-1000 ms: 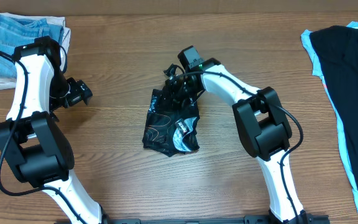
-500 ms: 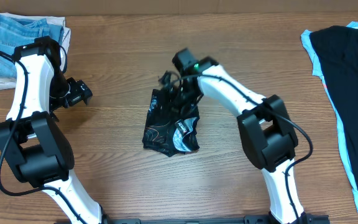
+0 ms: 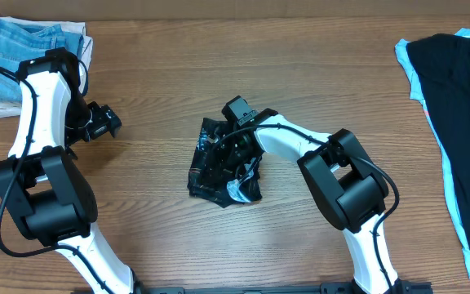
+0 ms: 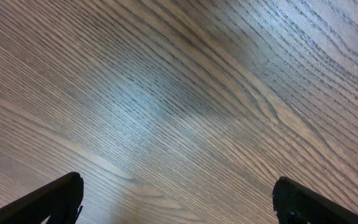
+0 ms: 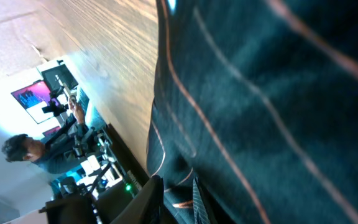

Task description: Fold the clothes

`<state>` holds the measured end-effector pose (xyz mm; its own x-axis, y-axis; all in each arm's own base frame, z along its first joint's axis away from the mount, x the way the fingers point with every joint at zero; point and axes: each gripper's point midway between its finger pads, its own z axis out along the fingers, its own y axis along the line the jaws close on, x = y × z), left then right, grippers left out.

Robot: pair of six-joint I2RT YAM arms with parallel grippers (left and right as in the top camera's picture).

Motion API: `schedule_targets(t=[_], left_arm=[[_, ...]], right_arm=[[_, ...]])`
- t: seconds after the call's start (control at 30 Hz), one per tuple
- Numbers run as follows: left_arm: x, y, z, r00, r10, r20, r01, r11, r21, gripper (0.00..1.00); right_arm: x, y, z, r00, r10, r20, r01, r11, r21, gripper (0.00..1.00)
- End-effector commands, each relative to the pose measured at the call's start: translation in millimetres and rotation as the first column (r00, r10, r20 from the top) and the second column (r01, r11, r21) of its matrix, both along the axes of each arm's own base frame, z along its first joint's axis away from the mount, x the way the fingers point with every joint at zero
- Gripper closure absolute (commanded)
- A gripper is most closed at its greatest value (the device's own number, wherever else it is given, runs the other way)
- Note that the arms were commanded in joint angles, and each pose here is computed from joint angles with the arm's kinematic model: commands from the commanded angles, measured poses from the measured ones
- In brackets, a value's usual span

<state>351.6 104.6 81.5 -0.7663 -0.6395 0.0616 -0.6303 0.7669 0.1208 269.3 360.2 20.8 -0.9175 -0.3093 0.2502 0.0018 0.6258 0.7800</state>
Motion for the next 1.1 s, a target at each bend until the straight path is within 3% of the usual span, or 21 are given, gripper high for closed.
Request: schedule_targets(t=[0.0, 0.17, 0.27, 0.53, 0.6, 0.83, 0.9, 0.97, 1.07], left_arm=[[-1.2, -2.0, -0.1, 1.0, 0.005, -0.003, -0.005, 1.0, -0.006, 0.0], [-1.3, -2.1, -0.1, 1.0, 0.005, -0.003, -0.005, 1.0, -0.006, 0.0], [-1.6, -2.1, -0.1, 1.0, 0.005, -0.005, -0.005, 1.0, -0.006, 0.0], [-2.0, -2.4, 0.0, 1.0, 0.005, -0.006, -0.005, 1.0, -0.007, 0.0], [-2.0, -2.4, 0.0, 1.0, 0.005, -0.006, -0.005, 1.0, -0.007, 0.0], [-2.0, -2.4, 0.0, 1.0, 0.005, -0.006, -0.005, 1.0, -0.007, 0.0], [-1.9, -2.6, 0.0, 1.0, 0.005, -0.006, -0.005, 1.0, -0.008, 0.0], [-1.3, -5.4, -0.2, 1.0, 0.004, -0.003, -0.004, 1.0, -0.025, 0.0], [0.1, -11.8, -0.4, 1.0, 0.0, 0.006, 0.0, 0.998, -0.062, 0.0]], right_arm=[[10.7, -2.4, 40.8, 0.998, -0.045, 0.034, 0.044, 0.999, 0.012, 0.79], [10.7, -3.6, 98.0, 0.992, -0.051, 0.114, 0.043, 0.996, 0.073, 0.63], [2.6, -8.9, 102.7, 0.995, -0.043, 0.093, 0.038, 0.998, 0.054, 0.62], [-30.9, -20.3, 58.6, 1.0, -0.018, -0.012, 0.018, 1.0, -0.024, 0.59], [-37.0, -28.5, 40.6, 0.996, -0.063, -0.066, 0.059, 0.997, -0.057, 0.48], [-53.0, -38.7, 7.0, 0.983, -0.124, -0.137, 0.122, 0.992, -0.02, 0.35], [-54.7, -40.4, 0.6, 0.98, -0.14, -0.14, 0.138, 0.99, -0.024, 0.34], [-50.7, -38.8, 1.5, 0.981, -0.147, -0.129, 0.147, 0.989, -0.011, 0.41], [-39.8, -34.6, 14.5, 0.984, -0.152, -0.096, 0.155, 0.988, 0.019, 0.42]])
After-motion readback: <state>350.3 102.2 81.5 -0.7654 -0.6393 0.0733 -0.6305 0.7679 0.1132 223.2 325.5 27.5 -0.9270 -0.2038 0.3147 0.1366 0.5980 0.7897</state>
